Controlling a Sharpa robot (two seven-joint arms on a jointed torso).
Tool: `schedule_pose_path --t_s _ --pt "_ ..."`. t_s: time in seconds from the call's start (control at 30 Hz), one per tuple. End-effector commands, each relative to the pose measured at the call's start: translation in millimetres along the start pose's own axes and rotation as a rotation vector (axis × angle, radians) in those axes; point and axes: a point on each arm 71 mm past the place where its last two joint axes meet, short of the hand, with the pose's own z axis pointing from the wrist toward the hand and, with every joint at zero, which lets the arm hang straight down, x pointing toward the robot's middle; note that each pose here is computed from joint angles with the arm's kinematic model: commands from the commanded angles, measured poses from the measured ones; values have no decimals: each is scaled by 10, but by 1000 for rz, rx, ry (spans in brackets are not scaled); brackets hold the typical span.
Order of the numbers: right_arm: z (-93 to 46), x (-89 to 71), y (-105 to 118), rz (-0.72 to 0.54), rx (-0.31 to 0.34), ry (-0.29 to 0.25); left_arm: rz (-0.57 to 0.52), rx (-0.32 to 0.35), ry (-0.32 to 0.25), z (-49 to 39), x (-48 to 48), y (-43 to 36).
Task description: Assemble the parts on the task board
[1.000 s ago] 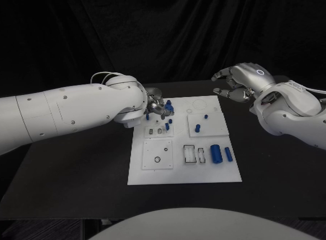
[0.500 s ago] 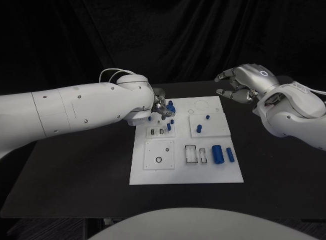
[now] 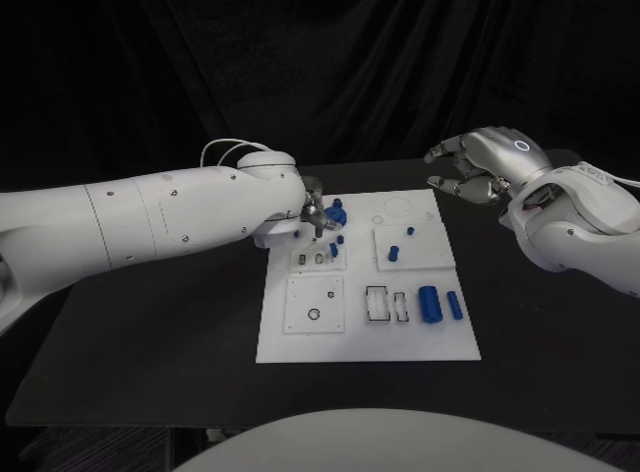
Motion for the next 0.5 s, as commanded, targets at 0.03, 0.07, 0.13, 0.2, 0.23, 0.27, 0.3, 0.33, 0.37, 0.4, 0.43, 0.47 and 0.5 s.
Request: schedule_pose_path --t_s 0.03,0.07,0.13,0.2,0.23,0.27,0.3,0.33,0.37,0.4,0.43,0.47,0.5 --pt "5 9 0 -2 4 0 -4 10 -2 26 38 -20" --pt "6 10 2 -2 3 0 -5 12 -1 32 49 -25" --pt "10 13 7 -1 2 0 -8 20 -1 42 70 -40" --pt "13 17 10 -1 1 1 -11 28 -1 50 88 -54" --pt "13 18 10 -1 1 1 -13 31 -2 53 94 -59" --pt "12 20 9 -1 1 1 -14 34 -2 58 102 -64" --pt "11 20 7 -1 2 2 -15 35 -1 61 107 -66" --pt "10 21 4 -1 3 2 -15 36 -1 67 115 -68" --pt "9 21 1 -2 3 2 -17 37 0 72 122 -70" --pt "8 22 -1 -2 4 2 -18 38 0 78 127 -69" --pt "8 23 -3 -2 4 3 -18 38 0 82 130 -68" --pt "8 25 -4 -3 4 4 -20 41 -1 86 131 -67" --pt "9 25 -3 -3 4 4 -22 43 -3 88 132 -66"
